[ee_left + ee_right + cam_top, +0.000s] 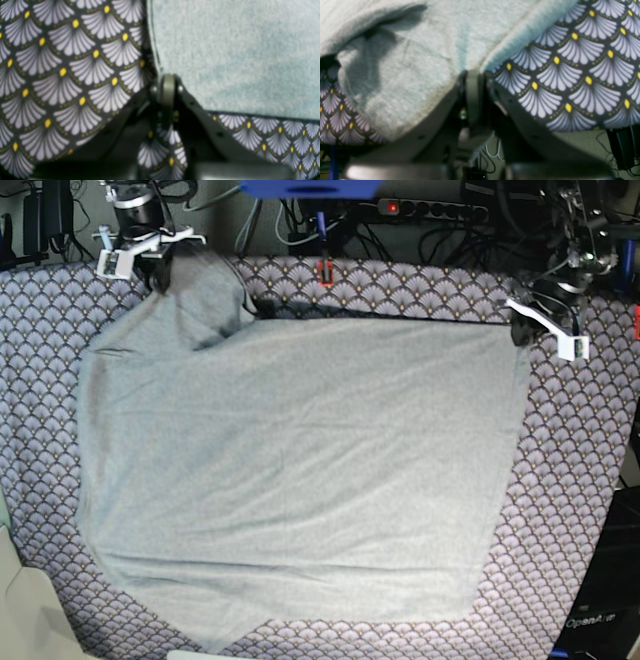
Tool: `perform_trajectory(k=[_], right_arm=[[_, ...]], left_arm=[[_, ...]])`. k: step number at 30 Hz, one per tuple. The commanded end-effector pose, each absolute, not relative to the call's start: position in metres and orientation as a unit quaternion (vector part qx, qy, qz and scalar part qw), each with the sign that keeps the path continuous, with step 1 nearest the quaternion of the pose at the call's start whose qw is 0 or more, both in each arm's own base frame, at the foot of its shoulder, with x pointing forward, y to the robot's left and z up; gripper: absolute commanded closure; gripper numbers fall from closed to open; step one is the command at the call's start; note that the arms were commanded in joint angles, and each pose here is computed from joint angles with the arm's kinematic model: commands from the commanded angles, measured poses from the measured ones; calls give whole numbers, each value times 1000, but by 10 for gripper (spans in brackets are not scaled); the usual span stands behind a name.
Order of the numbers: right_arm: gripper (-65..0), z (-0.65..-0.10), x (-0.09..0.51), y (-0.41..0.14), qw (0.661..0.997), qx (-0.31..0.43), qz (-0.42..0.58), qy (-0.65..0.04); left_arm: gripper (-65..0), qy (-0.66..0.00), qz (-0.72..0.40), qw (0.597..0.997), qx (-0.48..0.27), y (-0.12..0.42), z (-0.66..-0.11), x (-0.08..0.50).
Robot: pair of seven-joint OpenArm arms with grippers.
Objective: Fold the T-shirt properly
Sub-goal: 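Pinch the grey shirt edge with both grippers, then lift the held edge with both grippers and lay it across the shirt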
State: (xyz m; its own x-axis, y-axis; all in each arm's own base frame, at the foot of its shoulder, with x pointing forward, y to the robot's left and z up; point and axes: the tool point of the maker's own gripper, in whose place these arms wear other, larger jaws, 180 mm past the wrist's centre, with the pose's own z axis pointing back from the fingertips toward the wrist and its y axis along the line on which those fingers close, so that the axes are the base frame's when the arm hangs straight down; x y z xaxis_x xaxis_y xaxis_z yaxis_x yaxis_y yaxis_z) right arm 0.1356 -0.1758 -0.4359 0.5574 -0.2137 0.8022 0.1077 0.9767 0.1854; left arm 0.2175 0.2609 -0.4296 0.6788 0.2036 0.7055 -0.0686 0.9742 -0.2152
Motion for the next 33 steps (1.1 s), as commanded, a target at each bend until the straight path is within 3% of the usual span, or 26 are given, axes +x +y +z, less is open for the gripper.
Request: perform_trajectory(k=[1, 13, 22, 33], right_arm=[[0, -442, 127, -173, 892, 60, -83, -440], [0, -390, 158, -183, 863, 38, -42, -503], [0, -355, 183, -190, 837, 23, -6, -546], [0, -340, 231, -208, 841, -3, 46, -539]], left_arm=[[0, -403, 70, 909, -80, 266, -422, 220], [0, -405, 66, 909, -76, 270, -420, 221], [0, -454, 33, 888, -67, 269, -380, 249], [0, -464, 27, 883, -60, 274, -350, 294]])
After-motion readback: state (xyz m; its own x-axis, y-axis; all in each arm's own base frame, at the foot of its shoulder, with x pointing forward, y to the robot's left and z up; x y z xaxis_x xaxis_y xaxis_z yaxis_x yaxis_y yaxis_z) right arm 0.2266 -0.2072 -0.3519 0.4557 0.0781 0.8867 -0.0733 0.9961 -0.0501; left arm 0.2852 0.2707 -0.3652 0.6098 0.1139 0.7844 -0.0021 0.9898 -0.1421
